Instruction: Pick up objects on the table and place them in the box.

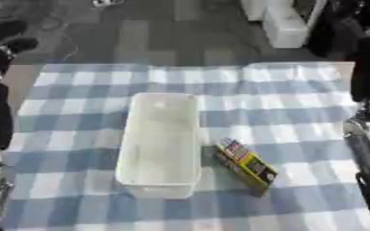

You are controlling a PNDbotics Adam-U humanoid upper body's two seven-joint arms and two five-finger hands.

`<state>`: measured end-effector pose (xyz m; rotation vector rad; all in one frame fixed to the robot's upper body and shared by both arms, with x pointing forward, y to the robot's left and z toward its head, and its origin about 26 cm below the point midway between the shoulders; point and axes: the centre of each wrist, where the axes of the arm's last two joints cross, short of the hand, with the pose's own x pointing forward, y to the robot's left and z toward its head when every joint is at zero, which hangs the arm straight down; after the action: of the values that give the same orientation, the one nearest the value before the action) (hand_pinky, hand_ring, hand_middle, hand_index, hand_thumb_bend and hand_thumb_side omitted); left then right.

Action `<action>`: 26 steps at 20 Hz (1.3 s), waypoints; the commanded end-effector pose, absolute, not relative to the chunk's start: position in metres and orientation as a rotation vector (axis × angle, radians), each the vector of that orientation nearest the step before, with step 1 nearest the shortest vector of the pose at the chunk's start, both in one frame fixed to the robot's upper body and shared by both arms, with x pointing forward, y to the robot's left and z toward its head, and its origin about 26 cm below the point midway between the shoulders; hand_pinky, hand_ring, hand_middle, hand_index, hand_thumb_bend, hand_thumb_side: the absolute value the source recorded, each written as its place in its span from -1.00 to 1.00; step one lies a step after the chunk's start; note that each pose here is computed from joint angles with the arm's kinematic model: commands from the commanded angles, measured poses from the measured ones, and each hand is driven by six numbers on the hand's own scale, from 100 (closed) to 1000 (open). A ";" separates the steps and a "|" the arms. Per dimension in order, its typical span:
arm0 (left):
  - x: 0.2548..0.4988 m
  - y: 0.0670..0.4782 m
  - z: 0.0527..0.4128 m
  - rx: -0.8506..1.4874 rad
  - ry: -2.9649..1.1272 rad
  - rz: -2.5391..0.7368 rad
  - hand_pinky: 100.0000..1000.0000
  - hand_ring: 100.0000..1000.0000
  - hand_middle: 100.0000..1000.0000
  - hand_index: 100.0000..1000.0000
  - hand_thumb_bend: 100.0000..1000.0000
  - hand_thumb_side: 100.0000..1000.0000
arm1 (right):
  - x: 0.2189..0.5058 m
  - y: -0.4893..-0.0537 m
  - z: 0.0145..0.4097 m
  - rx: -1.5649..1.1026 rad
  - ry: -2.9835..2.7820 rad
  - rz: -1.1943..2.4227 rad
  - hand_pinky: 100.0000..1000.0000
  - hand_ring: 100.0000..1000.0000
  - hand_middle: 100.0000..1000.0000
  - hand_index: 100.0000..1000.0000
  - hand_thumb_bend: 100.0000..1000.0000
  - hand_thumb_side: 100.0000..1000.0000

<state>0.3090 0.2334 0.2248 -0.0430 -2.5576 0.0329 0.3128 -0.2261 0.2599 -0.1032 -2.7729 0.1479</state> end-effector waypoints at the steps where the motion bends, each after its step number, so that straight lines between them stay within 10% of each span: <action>1: 0.307 0.234 0.234 -0.036 -2.593 0.021 0.25 0.37 0.56 0.69 0.12 0.90 | 0.310 -0.227 0.268 -0.111 -2.802 0.169 -0.20 0.20 0.26 0.58 -0.19 0.88; 26: 0.305 0.240 0.229 0.003 -2.569 0.010 0.26 0.37 0.55 0.68 0.12 0.90 | 0.309 -0.227 0.268 -0.704 -2.385 0.553 -0.10 0.30 0.35 0.59 0.20 0.72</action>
<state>0.3081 0.2363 0.2213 -0.0192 -2.5401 0.0317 0.3116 -0.2251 0.2578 -0.6365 -2.3866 0.5073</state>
